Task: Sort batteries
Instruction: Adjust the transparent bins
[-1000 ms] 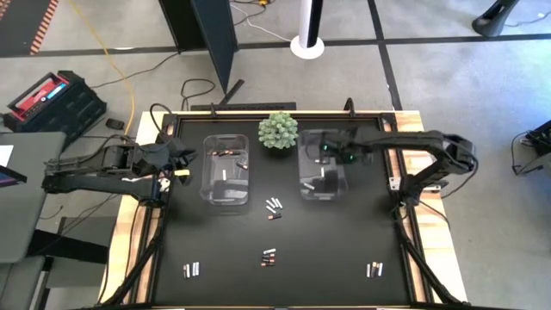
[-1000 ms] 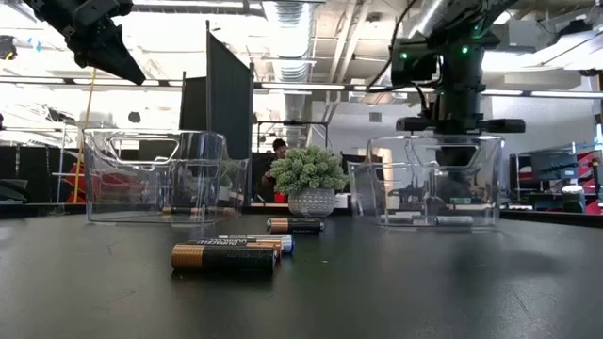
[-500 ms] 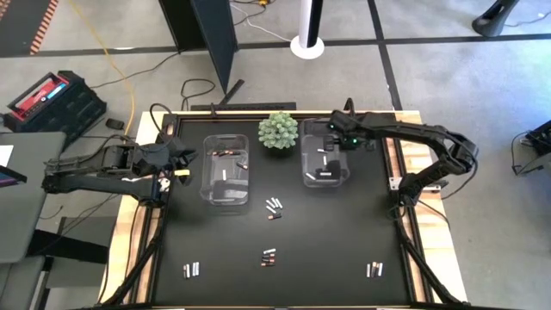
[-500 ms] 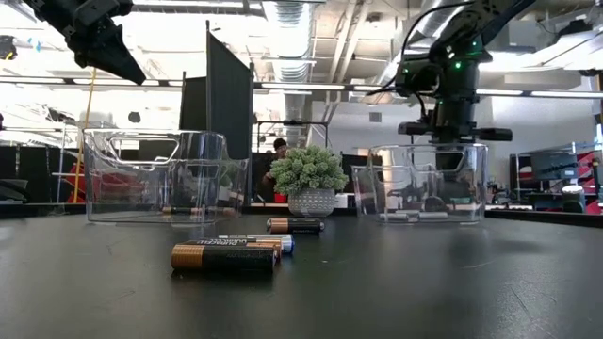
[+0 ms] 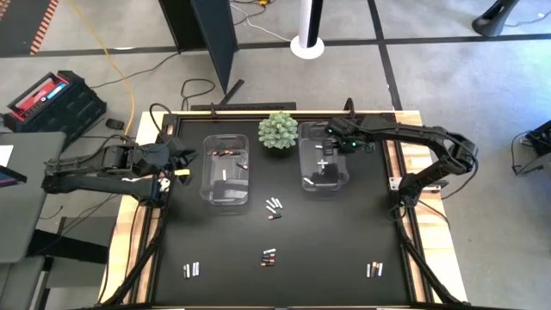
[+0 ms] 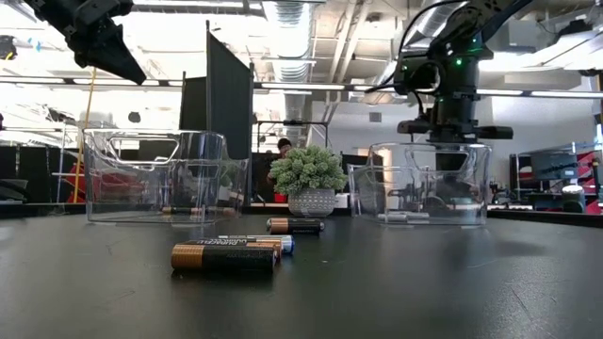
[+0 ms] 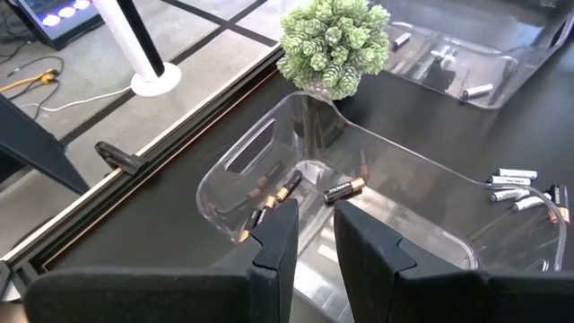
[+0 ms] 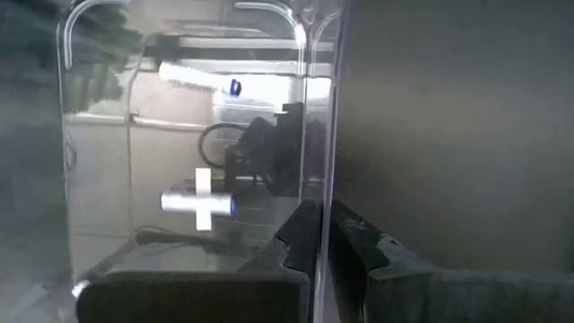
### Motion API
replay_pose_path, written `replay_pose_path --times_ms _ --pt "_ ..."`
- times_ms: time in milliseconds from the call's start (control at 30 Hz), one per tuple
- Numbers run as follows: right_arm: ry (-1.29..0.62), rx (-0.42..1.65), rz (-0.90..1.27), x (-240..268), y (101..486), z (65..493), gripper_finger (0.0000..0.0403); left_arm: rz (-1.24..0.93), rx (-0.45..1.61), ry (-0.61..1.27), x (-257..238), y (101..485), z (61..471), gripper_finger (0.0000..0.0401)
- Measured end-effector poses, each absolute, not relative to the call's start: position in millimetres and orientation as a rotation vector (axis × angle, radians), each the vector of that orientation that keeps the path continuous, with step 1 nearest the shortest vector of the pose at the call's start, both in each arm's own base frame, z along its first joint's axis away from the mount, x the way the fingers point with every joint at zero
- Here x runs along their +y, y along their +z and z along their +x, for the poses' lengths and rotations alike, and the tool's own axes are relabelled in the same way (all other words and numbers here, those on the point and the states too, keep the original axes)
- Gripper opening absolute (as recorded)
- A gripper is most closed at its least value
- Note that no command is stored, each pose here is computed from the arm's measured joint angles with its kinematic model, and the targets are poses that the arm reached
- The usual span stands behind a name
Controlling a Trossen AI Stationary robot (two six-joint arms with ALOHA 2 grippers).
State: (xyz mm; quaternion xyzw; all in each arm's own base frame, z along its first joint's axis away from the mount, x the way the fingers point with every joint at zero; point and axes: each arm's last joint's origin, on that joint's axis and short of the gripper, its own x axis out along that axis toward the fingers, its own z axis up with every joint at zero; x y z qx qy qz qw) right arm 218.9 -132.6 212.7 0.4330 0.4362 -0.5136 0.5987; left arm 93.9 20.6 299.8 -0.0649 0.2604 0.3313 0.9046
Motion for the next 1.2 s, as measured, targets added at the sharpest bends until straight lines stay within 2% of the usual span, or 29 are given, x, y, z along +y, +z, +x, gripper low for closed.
replay_pose_path --times_ms 267,1200 --pt "-1.181 1.02 0.997 -129.0 212.6 220.6 0.0036 -0.135 0.536 0.684 20.6 299.9 94.0 0.0073" --pt "-1.153 1.069 0.911 -129.3 212.7 218.8 0.0052 -0.173 0.548 0.644 19.4 298.8 95.5 0.0073"
